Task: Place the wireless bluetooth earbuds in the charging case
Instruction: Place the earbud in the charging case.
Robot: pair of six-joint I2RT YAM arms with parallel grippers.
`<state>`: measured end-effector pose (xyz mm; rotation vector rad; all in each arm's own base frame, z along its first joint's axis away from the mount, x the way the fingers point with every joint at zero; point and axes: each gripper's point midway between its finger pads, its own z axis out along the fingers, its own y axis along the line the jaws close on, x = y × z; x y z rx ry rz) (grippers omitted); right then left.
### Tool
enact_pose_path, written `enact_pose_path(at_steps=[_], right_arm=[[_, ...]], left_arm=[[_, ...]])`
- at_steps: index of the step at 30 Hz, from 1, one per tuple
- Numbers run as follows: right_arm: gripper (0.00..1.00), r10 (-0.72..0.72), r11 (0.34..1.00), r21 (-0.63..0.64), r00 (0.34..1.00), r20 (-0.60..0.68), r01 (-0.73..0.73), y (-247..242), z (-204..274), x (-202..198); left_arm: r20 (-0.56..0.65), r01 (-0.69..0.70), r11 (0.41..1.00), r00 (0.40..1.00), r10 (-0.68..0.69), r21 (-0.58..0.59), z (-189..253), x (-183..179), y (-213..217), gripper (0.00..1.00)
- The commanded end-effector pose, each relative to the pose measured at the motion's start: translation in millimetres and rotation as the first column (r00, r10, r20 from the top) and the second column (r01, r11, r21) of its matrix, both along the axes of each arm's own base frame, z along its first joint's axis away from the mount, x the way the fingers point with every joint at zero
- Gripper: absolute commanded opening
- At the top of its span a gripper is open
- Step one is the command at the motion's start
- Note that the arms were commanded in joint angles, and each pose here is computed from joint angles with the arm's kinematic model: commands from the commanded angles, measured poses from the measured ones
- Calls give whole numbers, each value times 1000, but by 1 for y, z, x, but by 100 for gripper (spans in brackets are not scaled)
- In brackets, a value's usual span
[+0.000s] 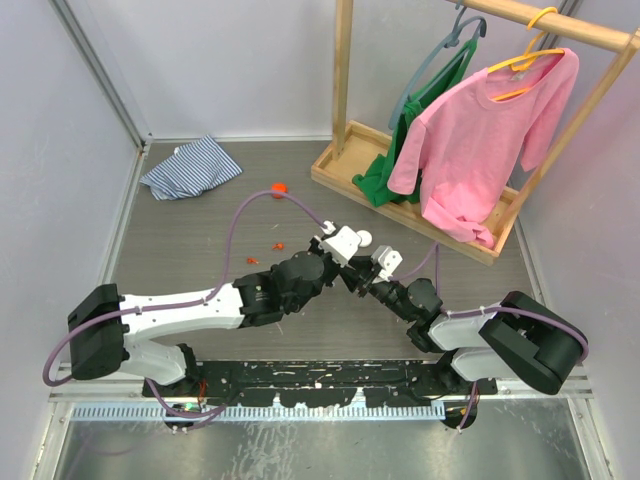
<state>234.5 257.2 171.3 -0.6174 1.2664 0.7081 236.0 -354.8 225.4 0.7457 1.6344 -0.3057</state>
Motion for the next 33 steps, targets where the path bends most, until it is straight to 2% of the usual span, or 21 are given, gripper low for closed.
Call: enact_pose_path(at_steps=[1,33], right_arm=[[13,-17,995,95,997,76,10,-2,34,2],[13,-37,994,108,996,84,28,-7,37,2]], left_arm=[[42,-12,998,999,14,-59,15,3,-5,16],[99,16,999,995,-19,27,7,-12,-1,19]])
